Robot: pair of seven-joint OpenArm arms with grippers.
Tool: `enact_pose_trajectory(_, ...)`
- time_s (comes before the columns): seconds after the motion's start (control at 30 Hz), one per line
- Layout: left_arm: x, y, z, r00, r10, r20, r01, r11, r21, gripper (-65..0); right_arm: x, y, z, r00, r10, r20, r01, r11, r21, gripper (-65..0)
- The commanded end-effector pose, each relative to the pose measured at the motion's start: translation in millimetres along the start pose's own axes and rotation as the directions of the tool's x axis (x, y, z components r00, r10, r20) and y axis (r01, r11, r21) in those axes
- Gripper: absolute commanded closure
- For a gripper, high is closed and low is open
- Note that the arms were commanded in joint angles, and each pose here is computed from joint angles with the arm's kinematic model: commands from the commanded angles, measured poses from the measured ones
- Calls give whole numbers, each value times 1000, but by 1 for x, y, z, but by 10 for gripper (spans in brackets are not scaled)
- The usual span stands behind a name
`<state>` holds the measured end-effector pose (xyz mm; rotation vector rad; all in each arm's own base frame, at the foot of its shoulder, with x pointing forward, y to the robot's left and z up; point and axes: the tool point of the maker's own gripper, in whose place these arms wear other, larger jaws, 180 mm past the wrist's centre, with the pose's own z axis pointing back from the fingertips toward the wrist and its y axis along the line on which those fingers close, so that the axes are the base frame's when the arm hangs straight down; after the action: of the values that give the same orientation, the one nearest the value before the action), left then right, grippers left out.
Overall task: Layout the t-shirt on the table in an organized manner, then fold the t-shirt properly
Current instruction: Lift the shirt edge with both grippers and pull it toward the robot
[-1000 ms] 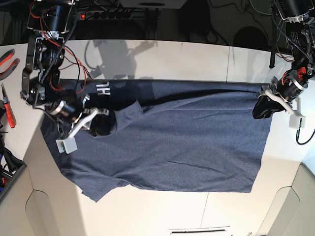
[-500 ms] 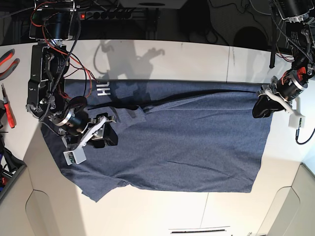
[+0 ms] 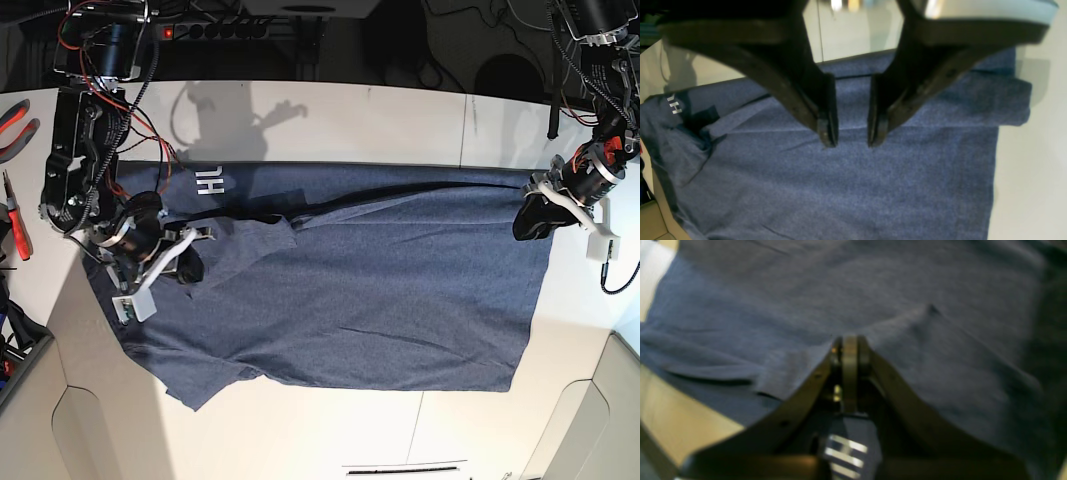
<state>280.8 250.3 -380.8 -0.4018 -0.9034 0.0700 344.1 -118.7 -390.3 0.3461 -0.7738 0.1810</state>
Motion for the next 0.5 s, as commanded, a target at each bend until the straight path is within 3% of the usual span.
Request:
enact_pose_trajectory(0.0,14,0,3,999,-41,31,41,999,-3,-57,17,-11,5,998,11,62,-8,999,-42,0)
enact_pose_trajectory(0.03,13,3,3,998,-52,25,52,999,9,0,17,-20,6,997,18,70,-12,996,-90,0)
enact_pose_trajectory(0.1,13,8,3,996,-85,19,85,996,41,0,14,-35,9,997,27,67,-16,988,-152,0)
enact_pose_trajectory(0.3,9,34,1,988,-150,-25,151,968,202,0,-15,-64,7,1000,14,-8,-15,982,-187,0)
enact_pose_trajectory(0.47,-23,26,-21,973,-188,-138,213,957,199,0,-59,-86,2,992,-46,-115,22,978,-205,0)
